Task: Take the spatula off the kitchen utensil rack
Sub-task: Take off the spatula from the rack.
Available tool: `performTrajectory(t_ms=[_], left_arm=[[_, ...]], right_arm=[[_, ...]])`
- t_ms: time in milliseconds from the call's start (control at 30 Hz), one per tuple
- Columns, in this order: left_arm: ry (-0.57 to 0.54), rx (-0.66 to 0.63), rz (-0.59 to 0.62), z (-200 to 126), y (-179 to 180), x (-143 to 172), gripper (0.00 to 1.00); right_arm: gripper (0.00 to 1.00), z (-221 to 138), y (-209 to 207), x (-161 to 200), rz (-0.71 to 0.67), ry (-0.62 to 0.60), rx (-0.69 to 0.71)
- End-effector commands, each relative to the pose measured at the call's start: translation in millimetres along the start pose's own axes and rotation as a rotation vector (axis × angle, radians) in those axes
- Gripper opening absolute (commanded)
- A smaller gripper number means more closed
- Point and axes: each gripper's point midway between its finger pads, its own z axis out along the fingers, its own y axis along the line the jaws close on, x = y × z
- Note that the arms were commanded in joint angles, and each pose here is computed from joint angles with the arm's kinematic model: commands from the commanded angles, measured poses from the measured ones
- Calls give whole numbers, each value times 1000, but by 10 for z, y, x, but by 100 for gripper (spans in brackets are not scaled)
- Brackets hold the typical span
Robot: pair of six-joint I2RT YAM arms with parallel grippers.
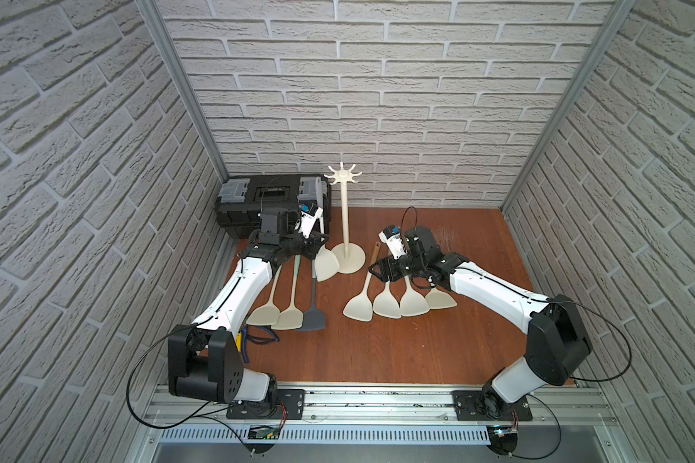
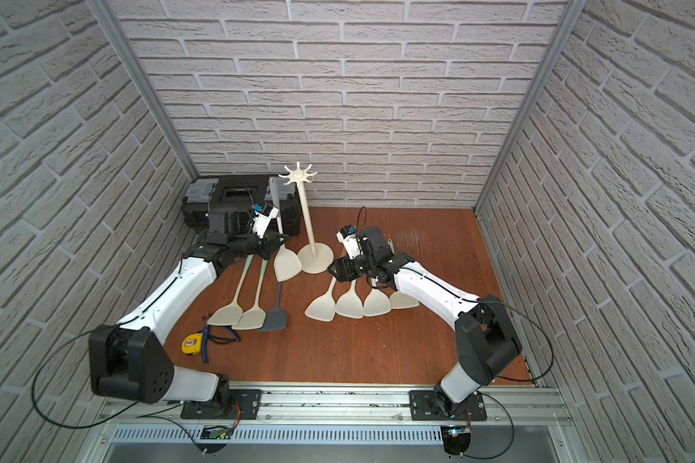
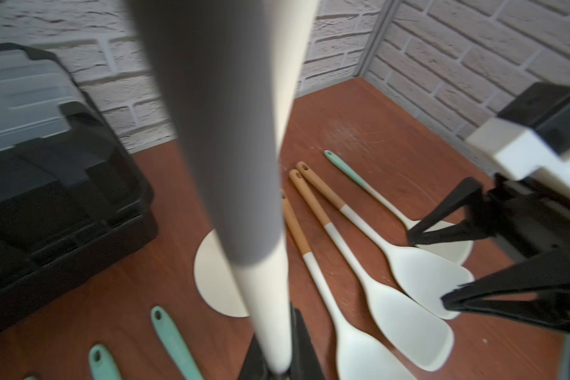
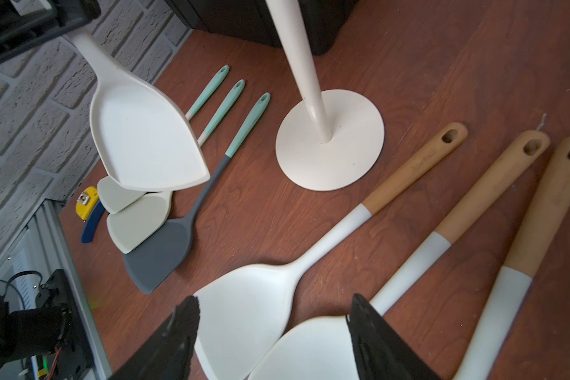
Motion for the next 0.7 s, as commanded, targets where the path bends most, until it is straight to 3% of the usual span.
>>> performTrajectory(t_ms=[0,200,500,567,667], left_arm=[[-90,245,36,-171,-537,-221,0],[-93,427,32,-326,-902,-164,0],[-132,490,49,-433,-1116,-155,0],[-131,498,43,-450,-1144,-142,0],[-119,476,28,-453,-1125,-108,0]], right_arm=[[72,-56,398,-20,9,-27,-153],[72,12,864,25,7,-10,-334],[69,83,1153,-80,20,-10,-430],[57,93,1189,-82,30,-10,-452],[19,84,1246,-106,53,-23,-495]])
